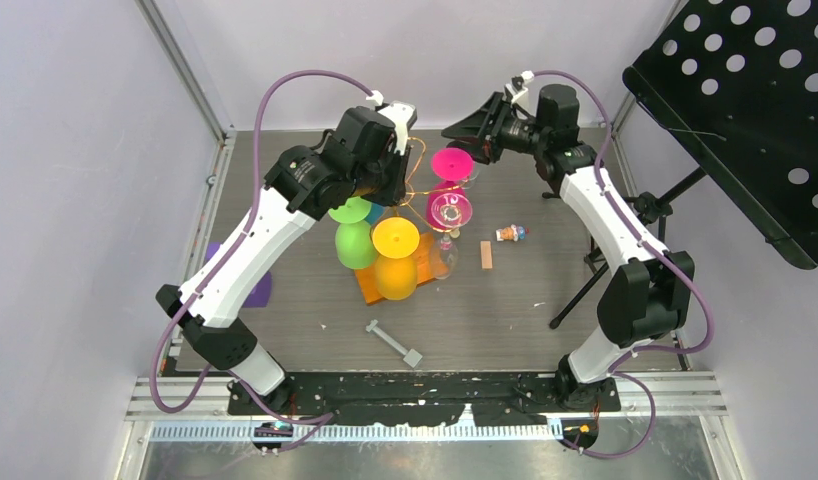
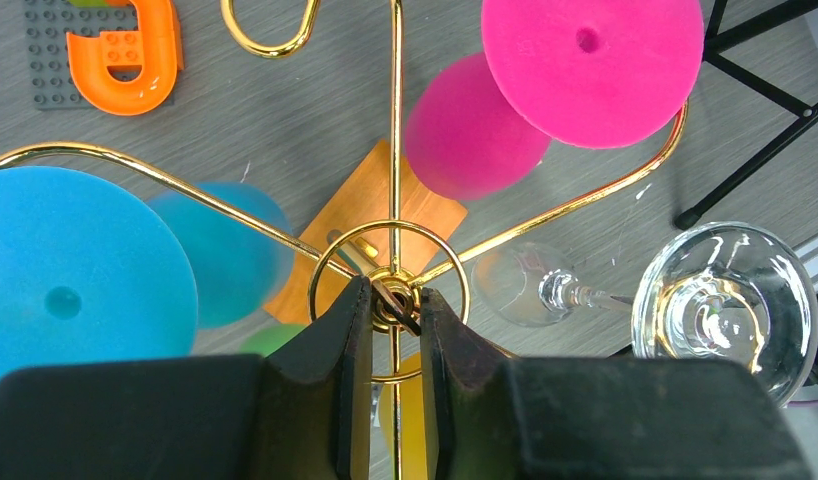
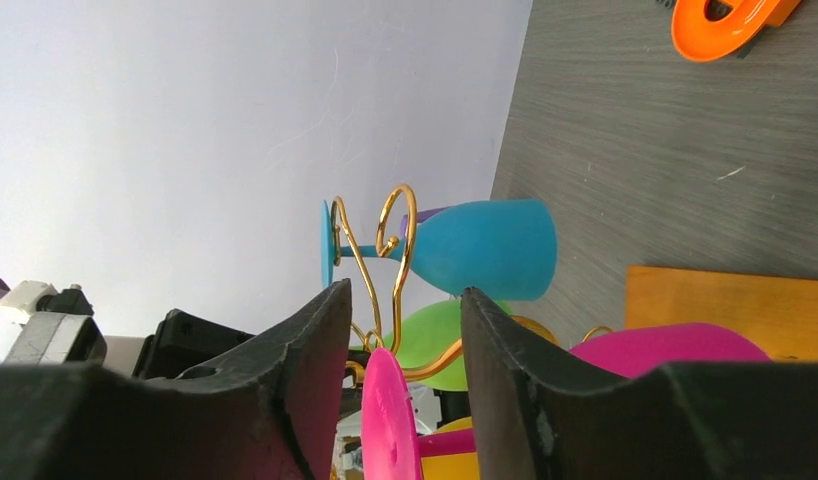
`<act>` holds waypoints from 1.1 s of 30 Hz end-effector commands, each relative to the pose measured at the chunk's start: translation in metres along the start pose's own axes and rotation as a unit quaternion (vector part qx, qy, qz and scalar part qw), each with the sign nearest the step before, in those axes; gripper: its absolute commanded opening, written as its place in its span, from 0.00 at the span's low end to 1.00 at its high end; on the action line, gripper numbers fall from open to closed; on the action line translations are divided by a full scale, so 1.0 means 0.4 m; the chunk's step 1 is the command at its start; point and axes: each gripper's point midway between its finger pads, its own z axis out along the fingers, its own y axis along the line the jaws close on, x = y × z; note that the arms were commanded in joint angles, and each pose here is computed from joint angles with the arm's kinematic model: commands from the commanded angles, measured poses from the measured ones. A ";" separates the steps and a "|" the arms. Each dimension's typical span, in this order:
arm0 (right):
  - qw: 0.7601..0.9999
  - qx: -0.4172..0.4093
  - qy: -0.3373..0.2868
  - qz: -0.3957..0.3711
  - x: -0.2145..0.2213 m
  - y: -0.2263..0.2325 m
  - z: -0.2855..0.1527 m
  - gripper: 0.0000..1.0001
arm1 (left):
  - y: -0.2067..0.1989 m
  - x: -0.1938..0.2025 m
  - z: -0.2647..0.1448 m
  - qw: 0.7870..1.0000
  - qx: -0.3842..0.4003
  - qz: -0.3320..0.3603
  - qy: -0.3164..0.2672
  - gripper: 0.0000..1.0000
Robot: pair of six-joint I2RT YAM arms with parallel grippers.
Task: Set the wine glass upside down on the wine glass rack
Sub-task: Turn the wine glass upside down at the wine rack, then pick up the wine glass at the center of the board.
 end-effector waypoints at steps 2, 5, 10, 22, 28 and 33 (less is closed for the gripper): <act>0.998 -0.028 -0.046 -0.038 -0.086 0.069 -0.048 0.58 | -0.021 -0.001 -0.001 1.000 0.021 0.003 0.000 0.20; 0.997 -0.021 -0.060 -0.044 -0.110 0.062 -0.065 0.65 | -0.019 -0.007 -0.006 1.000 0.018 0.003 -0.003 0.21; 0.996 -0.002 -0.069 -0.053 -0.119 0.041 -0.080 0.66 | -0.007 -0.028 -0.023 1.000 0.005 0.003 -0.017 0.24; 0.994 0.035 -0.076 -0.076 -0.105 0.001 -0.107 0.66 | 0.017 -0.134 -0.088 0.997 -0.010 -0.005 -0.074 0.45; 0.991 0.056 -0.085 -0.089 -0.112 -0.014 -0.118 0.66 | 0.021 -0.152 -0.118 0.995 -0.008 -0.011 -0.095 0.46; 0.985 0.098 -0.101 -0.104 -0.134 -0.048 -0.127 0.66 | 0.010 -0.187 -0.192 0.989 0.018 -0.022 -0.148 0.48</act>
